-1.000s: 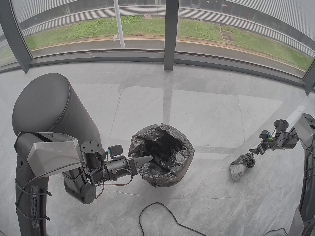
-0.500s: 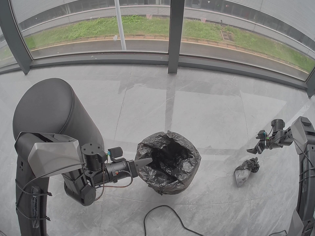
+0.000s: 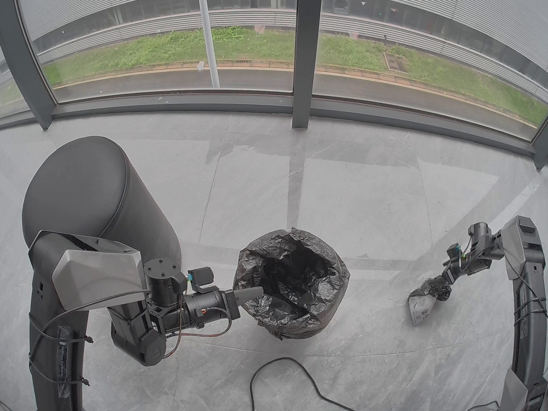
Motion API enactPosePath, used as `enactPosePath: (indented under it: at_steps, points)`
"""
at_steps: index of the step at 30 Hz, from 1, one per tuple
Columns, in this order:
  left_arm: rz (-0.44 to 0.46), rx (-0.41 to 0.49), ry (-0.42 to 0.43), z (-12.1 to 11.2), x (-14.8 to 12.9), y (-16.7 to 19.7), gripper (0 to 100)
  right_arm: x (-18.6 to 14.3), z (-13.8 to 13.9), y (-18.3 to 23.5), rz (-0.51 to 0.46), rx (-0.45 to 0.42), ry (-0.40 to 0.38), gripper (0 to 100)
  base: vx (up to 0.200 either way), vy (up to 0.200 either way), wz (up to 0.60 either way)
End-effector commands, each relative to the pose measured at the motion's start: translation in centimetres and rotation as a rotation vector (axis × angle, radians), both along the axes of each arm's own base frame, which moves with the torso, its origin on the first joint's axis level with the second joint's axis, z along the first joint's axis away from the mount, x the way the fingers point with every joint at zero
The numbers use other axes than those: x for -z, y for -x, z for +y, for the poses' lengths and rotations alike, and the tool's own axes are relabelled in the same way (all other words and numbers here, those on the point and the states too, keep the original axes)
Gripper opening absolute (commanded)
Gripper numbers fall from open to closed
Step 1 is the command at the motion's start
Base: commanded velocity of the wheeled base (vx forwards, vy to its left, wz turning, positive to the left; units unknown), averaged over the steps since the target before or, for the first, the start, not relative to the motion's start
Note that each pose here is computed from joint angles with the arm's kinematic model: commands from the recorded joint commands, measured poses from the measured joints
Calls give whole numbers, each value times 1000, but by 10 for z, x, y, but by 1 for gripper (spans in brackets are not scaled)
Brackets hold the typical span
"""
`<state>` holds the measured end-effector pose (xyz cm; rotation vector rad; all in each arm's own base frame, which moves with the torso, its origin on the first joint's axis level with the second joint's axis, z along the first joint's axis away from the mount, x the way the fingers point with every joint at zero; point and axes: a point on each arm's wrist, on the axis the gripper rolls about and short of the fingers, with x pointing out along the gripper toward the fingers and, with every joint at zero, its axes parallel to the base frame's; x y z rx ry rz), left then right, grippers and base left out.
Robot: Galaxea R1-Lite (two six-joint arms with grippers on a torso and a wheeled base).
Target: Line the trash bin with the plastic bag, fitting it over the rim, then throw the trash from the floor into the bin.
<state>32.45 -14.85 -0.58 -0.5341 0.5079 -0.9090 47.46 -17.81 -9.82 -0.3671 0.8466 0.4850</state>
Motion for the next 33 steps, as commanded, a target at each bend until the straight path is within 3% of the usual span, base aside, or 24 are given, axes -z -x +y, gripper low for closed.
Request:
enactPosePath:
  at_steps: [1, 5, 10, 19, 20, 27, 33]
  points:
    - [10, 5, -35, 0, 14, 2, 0, 73, 8, 26, 215, 2, -85, 100, 0, 0, 0]
    - [10, 7, -66, 0, 24, 3, 0, 109, 18, 43, 341, -2, -135, 100, 0, 0, 0]
    - [19, -1, -77, -3, 30, 4, 0, 110, 23, 41, 349, 7, -138, 100, 0, 0, 0]
    - [22, 0, -82, -6, 33, 4, 0, 108, 15, 34, 240, 14, -139, 100, 0, 0, 0]
    - [20, -4, -83, -7, 33, 5, 0, 108, 14, 33, 236, 14, -141, 0, 0, 0, 0]
    - [-9, -36, -80, -8, 24, 3, 0, 106, 0, 35, 186, 29, -174, 0, 0, 0, 0]
    - [-68, -43, -50, -7, -1, 2, 0, 106, -18, 45, 210, 145, -282, 0, 0, 0, 0]
